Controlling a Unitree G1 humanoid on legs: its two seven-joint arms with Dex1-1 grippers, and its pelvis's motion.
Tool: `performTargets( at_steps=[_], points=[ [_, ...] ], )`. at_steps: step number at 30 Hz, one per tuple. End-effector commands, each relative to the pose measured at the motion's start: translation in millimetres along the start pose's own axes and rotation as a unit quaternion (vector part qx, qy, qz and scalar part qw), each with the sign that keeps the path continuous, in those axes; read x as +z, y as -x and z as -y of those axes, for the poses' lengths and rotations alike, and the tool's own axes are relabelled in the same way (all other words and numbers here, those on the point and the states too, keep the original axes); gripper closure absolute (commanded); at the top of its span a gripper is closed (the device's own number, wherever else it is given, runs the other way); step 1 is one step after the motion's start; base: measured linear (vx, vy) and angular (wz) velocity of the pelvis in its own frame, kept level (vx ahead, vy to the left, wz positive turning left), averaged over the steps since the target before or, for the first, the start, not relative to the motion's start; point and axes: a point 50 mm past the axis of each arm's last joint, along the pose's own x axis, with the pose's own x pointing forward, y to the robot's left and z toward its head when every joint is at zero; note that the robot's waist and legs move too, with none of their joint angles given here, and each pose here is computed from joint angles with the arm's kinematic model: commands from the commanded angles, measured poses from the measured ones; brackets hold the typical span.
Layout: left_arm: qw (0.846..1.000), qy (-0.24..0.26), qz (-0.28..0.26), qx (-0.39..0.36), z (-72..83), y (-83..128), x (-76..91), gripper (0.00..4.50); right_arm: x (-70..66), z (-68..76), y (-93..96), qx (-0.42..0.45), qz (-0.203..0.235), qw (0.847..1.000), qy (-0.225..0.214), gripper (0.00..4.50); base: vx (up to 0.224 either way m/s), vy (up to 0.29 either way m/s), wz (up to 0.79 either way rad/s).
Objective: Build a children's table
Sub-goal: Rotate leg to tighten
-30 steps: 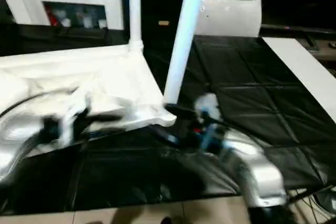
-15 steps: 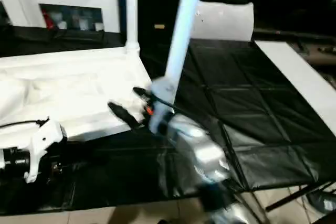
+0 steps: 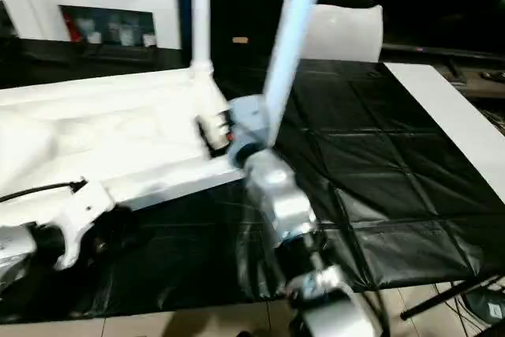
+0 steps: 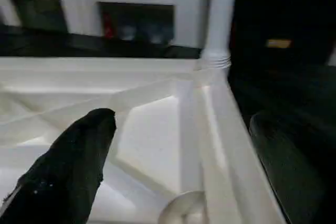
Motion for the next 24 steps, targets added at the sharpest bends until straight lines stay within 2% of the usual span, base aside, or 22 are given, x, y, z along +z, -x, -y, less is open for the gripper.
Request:
performTargets(
  at_steps=[1,2,3,5,8,10,12,16,19,20,23,24],
  points=[
    [0.999,-0.007,-0.004,0.033,-8.1,1.0,0.8,1.37,3.3,32.5,4.6,-0.07,0.008,0.998,-0.001,0.0,0.0,0.0,0.0],
    [0.999,-0.007,-0.004,0.033,-8.1,1.0,0.8,1.37,3.3,32.5,4.6,-0.07,0.008,0.998,-0.001,0.0,0.0,0.0,0.0],
    [0.999,-0.009,0.002,0.04,-9.5,-0.3,2.1,1.37,6.0,50.0,5.2,-0.101,0.011,0.995,0.006,0.0,0.0,0.0,0.0],
    [0.999,-0.01,0.005,0.043,-10.0,-1.0,2.8,1.37,8.0,59.2,5.5,-0.117,0.014,0.993,0.01,0.0,0.0,0.0,0.0],
    [0.998,-0.01,0.014,0.058,-11.9,-6.3,5.1,1.37,18.9,89.5,9.3,-0.15,0.027,0.988,0.025,0.0,0.0,0.0,0.0],
    [0.997,-0.011,0.019,0.076,-13.3,-9.9,5.8,1.37,24.0,102.7,11.6,-0.166,0.03,0.985,0.033,0.0,0.0,0.0,0.0],
    [0.994,-0.014,0.025,0.104,-16.9,-13.6,6.0,1.37,29.4,115.7,14.5,-0.182,0.033,0.982,0.04,0.0,0.0,0.0,0.0],
    [0.99,-0.006,0.042,0.138,-20.4,-18.2,7.0,1.37,35.6,130.1,18.1,-0.199,0.04,0.978,0.045,0.0,0.0,0.0,0.0],
    [0.986,0.014,0.081,0.142,-17.3,-19.9,10.2,1.37,37.1,132.2,19.6,-0.194,0.045,0.978,0.056,0.0,0.0,0.0,0.0],
    [0.984,0.035,0.115,0.132,-12.8,-19.3,13.7,1.37,36.8,128.4,19.0,-0.176,0.05,0.982,0.056,0.0,0.0,0.0,0.0],
    [0.976,0.075,0.171,0.111,-4.5,-15.7,17.4,1.37,34.3,119.0,18.4,-0.134,0.055,0.989,0.04,0.0,0.0,0.0,0.0],
    [0.969,0.105,0.205,0.09,2.9,-11.2,17.2,1.02,31.7,110.4,19.5,-0.097,0.058,0.993,0.021,0.0,0.0,0.0,0.0]
  ],
)
